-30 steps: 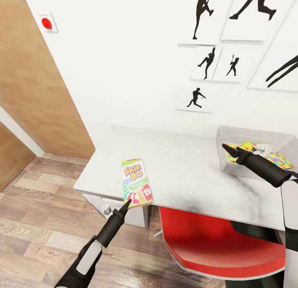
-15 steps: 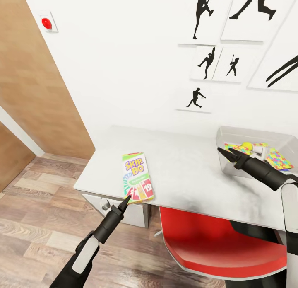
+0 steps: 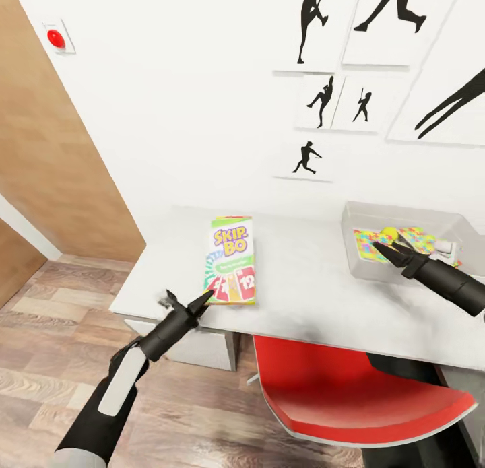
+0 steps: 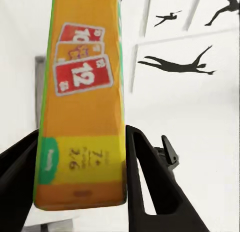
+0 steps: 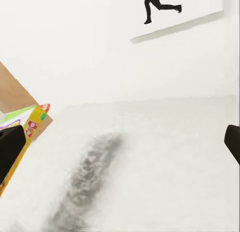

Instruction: Put all the toys in the child's room - the three board games (two on the bed and one on the table), the two jigsaw puzzles on the table, and the tennis ball on the table - inside the toy box on the table in the child's room.

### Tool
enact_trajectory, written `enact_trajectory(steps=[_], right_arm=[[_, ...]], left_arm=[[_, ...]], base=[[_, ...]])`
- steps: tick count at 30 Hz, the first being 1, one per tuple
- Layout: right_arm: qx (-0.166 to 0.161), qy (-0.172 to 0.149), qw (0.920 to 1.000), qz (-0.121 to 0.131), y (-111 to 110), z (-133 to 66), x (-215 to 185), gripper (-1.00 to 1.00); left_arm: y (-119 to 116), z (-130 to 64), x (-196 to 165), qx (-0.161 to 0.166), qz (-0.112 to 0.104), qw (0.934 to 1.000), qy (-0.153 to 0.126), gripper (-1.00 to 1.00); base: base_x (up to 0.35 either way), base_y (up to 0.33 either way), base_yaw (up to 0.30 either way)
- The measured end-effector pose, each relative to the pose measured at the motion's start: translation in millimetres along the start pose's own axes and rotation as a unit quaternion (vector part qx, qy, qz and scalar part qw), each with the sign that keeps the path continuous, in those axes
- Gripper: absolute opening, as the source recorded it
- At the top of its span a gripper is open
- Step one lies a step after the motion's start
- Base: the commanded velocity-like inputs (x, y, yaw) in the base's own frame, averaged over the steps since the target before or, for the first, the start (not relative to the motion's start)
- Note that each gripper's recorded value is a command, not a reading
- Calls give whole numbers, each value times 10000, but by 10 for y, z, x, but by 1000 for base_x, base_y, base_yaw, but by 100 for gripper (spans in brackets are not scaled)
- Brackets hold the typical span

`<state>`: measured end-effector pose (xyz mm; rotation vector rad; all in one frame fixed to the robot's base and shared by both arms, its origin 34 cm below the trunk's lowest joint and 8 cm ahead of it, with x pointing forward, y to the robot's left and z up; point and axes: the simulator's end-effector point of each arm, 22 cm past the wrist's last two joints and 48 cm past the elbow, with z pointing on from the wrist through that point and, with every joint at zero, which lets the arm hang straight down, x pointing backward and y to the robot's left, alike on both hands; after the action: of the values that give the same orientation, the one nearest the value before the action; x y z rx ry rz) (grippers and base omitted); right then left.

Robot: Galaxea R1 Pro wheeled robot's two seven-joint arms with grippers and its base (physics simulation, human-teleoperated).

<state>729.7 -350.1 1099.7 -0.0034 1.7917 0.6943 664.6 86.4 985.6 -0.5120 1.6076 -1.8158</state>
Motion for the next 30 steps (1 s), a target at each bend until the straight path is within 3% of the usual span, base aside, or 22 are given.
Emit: enact_trajectory(steps=[3,4,9,10,11,14,16,21,24,28,29,30], right_arm=[[271,-4,9996,85,-223,-199,-126,100],[325,8,9994,119,-266,-240,-146,100],[376,12,9992,149,-306,-283,-172,100],[380,12,9992,151,-310,-284,-174,100],[381,12,9992,152,-310,-285,-176,100],[394,-1,9991,156,-321,-296,-186,100],[408,-17,9990,162,-332,-310,-197,100],[420,-30,9990,159,-341,-319,-201,100],[422,-35,9990,150,-342,-321,-200,100],[238,-73,9996,137,-267,-328,-213,100],[233,-118,9996,139,-274,-355,-240,100],[153,-218,9995,147,-262,-421,-305,100]], left_arm=[[-242,283,-50,-127,159,9986,485,-100],[-327,384,-96,-199,301,9975,603,-100],[-650,773,-185,-227,637,9910,1152,-100],[-669,887,-201,-367,841,9869,1328,-100],[-748,953,-215,-328,849,9858,1409,-100],[-950,1225,-321,-562,1271,9729,1849,-100],[-1169,1407,-348,-540,1557,9631,2129,-100],[-1252,1681,-190,-690,2000,9390,2711,-100],[-1319,1731,-144,-622,2009,9362,2815,-100],[-1204,1675,-242,-780,1925,9368,2814,-100],[-1213,1669,-271,-772,1895,9384,2785,-100],[-1170,1685,-447,-887,1688,9475,2568,-100]], base=[[0,0,-287],[0,0,-291],[0,0,-293],[0,0,-293],[0,0,-293],[0,0,-293],[0,0,-293],[0,0,-146],[0,0,-31],[0,0,-8],[0,0,-62],[0,0,-137]])
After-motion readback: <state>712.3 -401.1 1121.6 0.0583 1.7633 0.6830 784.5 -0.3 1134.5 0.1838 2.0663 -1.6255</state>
